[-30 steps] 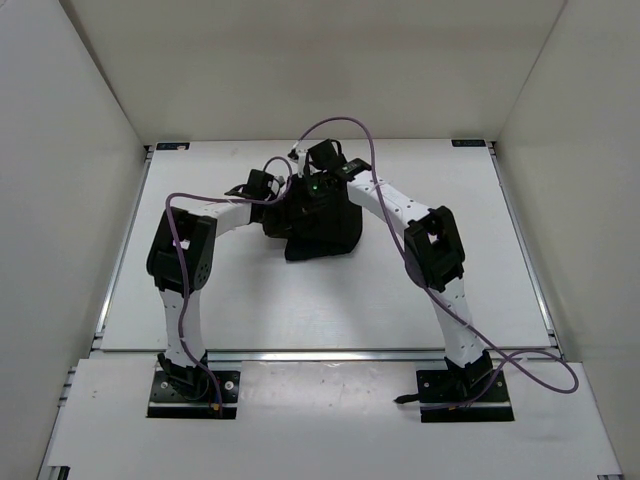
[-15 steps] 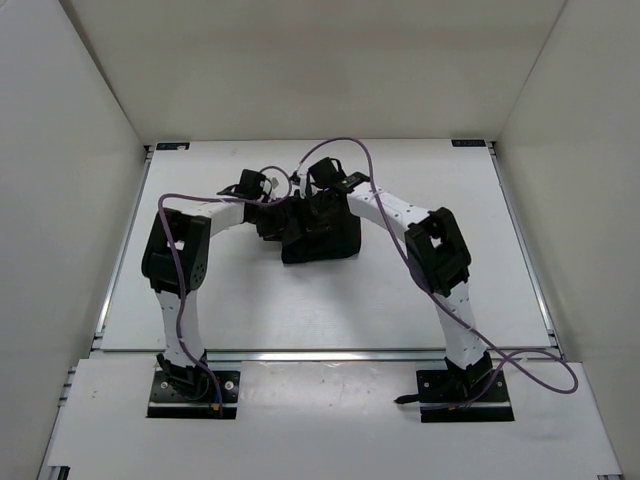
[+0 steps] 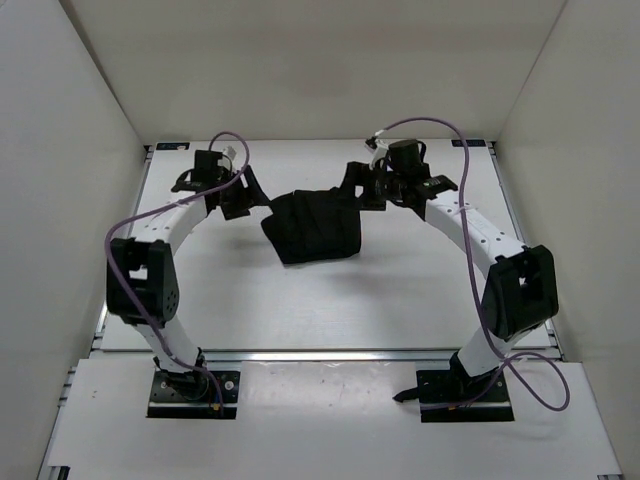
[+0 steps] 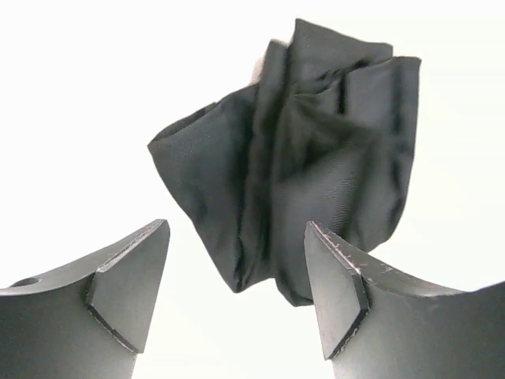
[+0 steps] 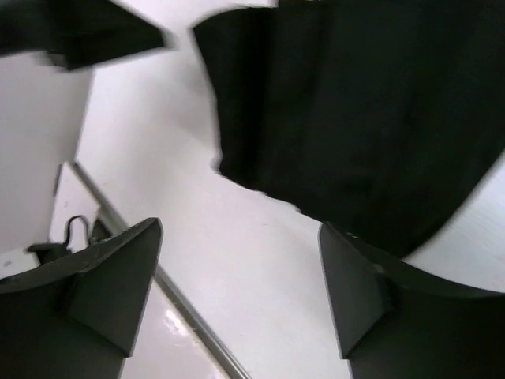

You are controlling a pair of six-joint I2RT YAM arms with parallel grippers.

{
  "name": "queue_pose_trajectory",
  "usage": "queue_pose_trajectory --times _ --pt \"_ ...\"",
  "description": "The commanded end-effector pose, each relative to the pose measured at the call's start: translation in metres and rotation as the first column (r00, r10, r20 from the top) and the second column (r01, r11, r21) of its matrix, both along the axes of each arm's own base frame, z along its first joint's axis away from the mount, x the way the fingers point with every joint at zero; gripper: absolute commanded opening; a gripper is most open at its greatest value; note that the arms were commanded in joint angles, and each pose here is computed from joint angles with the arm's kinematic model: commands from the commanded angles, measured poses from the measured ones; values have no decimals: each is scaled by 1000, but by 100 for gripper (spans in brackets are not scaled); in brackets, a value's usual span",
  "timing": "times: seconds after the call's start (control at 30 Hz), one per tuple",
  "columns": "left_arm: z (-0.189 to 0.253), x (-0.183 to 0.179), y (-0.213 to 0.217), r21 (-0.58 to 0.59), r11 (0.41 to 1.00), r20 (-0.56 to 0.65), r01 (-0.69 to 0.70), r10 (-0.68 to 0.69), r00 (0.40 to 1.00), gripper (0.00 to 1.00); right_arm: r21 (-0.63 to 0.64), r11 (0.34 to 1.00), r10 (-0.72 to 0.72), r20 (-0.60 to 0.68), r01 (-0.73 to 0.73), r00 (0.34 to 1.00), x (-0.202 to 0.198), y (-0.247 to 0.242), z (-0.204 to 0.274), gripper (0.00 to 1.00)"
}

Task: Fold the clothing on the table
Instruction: Fold the skirt

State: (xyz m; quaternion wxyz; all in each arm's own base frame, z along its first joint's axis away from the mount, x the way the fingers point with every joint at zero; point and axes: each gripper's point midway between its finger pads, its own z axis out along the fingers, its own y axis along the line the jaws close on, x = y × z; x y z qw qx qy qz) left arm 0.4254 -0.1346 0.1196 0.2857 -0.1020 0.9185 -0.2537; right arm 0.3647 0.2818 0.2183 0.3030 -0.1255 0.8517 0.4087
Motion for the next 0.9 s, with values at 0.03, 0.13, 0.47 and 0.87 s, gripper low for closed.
queue_pose_trajectory --times 0.03,0.13,0.47,0.87 --pt "60 -4 -8 -67 998 161 7 4 987 79 -100 991 -96 -51 90 994 0 -25 -44 72" --pt "82 -8 -41 -127 989 232 76 -45 972 74 -148 981 -137 -78 124 988 0 -44 -66 63" --pt "17 -30 -108 -42 982 161 183 -174 971 40 -159 970 -196 -76 182 978 15 -81 -73 74" --pt "-17 -43 -36 267 958 61 108 -128 990 89 -405 865 -307 41 297 951 38 -163 -60 92"
